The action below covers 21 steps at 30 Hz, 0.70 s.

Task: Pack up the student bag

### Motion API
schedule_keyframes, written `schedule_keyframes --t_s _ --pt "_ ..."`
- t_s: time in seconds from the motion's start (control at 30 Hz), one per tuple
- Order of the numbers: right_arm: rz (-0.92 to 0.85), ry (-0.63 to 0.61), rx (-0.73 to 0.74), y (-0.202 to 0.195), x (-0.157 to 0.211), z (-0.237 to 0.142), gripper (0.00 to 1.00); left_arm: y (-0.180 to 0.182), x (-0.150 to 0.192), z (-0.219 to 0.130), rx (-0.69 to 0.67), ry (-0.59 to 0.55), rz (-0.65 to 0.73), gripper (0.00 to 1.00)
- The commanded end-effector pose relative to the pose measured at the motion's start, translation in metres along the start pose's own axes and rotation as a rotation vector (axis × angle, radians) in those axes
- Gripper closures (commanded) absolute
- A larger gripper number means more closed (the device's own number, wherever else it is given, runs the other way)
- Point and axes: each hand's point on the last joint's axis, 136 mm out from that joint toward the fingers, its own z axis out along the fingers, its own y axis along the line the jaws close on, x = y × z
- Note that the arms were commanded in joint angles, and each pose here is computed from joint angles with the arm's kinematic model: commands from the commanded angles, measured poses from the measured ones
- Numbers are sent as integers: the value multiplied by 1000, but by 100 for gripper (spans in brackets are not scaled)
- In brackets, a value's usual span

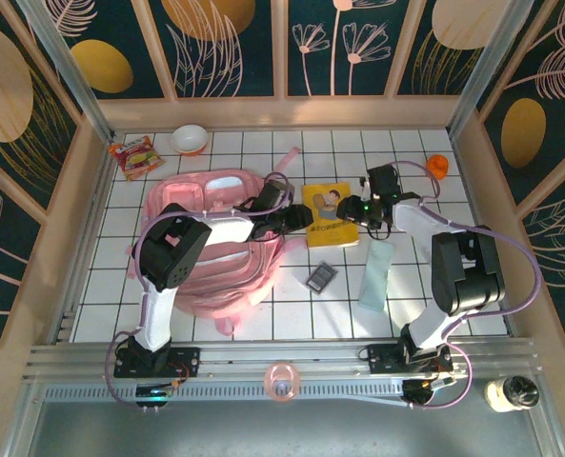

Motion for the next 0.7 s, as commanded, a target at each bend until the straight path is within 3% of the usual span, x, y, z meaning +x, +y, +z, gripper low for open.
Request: schedule_keyframes --t_s 0.0,0.3,0.67 --pt "20 18 49 -15 9 9 47 -1 5 10 11 18 10 55" --pt "48 87 14 -27 25 37 52 -1 10 18 10 41 21 56" --pt "45 78 -131 -1 22 38 60 -70 15 -10 226 72 96 55"
